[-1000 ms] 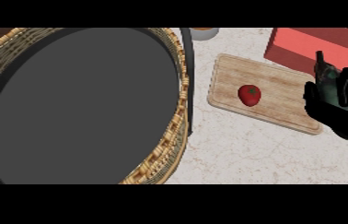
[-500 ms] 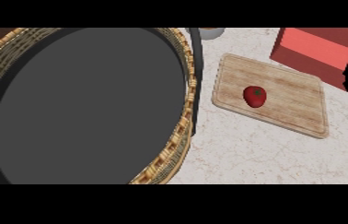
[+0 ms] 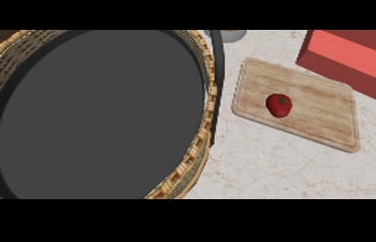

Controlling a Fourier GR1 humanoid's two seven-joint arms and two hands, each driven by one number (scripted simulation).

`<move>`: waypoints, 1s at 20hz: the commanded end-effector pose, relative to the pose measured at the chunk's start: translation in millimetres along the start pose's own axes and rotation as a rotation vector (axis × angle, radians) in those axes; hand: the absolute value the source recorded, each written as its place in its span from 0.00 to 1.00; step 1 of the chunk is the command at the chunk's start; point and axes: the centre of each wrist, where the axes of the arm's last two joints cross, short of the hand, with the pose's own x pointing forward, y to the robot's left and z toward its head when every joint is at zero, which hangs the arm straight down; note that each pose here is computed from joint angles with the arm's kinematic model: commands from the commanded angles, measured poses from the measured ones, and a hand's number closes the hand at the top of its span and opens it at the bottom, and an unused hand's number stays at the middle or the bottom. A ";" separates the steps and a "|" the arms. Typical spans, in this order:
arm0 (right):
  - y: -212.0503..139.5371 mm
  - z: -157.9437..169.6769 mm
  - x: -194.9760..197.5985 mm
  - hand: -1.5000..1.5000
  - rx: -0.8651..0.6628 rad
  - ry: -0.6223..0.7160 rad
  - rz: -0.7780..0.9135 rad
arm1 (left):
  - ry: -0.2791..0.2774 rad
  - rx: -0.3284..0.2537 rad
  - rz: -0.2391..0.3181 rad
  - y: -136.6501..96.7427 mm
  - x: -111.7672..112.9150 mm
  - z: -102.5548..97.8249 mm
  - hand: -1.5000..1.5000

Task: Pick the eggplant from the cutting board and place it in the cardboard box

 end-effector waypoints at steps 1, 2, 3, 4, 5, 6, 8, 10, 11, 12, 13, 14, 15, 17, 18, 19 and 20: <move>11.0 -22.3 -8.8 1.00 -0.009 0.029 0.001 | -0.189 -0.204 0.032 -57.1 53.6 -28.7 0.50; 2.6 -27.4 -13.5 1.00 -0.009 0.058 0.023 | -0.201 -0.195 0.034 -58.8 50.5 -24.1 0.50; 14.5 -29.5 -11.7 1.00 -0.027 0.054 0.059 | -0.208 -0.208 0.034 -67.1 54.7 -24.4 0.50; -0.9 -36.5 -14.5 1.00 -0.019 0.048 0.078 | -0.186 -0.201 0.026 -58.3 51.4 -25.1 0.50; 9.0 -43.7 -27.7 1.00 -0.023 0.071 0.064 | -0.202 -0.206 0.018 -60.6 54.3 -24.3 0.50; 12.4 -42.9 -23.3 1.00 -0.013 0.068 0.098 | -0.198 -0.219 0.025 -62.3 61.7 -27.8 0.50; 34.8 -46.5 -27.4 1.00 0.015 0.057 0.117 | -0.212 -0.208 0.040 -65.0 55.0 -25.5 0.50; 34.2 -57.3 -44.8 1.00 0.035 0.072 0.144 | -0.215 -0.215 0.033 -55.5 50.5 -22.3 0.50; 34.8 -61.2 -36.3 1.00 0.031 0.079 0.129 | -0.207 -0.212 0.035 -72.7 60.4 -25.9 0.50; 42.3 -66.6 -52.9 1.00 0.027 0.088 0.150 | -0.196 -0.214 0.033 -63.0 61.3 -30.0 0.50; 49.0 -65.5 -58.6 1.00 0.046 0.088 0.172 | -0.200 -0.215 0.048 -71.6 42.9 -22.5 0.50; 61.1 -63.7 -63.2 1.00 0.041 0.099 0.165 | -0.213 -0.213 0.034 -66.5 54.3 -23.9 0.50; 86.5 -56.2 -62.0 1.00 0.069 0.109 0.157 | -0.206 -0.215 0.038 -66.9 51.6 -26.0 0.50; 88.0 -64.5 -74.5 1.00 0.098 0.128 0.162 | -0.208 -0.223 0.027 -67.4 59.9 -26.4 0.50; 88.6 -69.7 -87.8 1.00 0.116 0.168 0.099 | -0.218 -0.202 0.035 -57.3 53.0 -25.6 0.50; 92.4 -71.8 -78.4 1.00 0.102 0.211 0.049 | -0.205 -0.214 0.035 -61.6 55.6 -25.1 0.50; 106.2 -69.8 -84.0 0.00 0.135 0.258 0.004 | -0.205 -0.219 0.032 -61.6 51.1 -28.6 0.50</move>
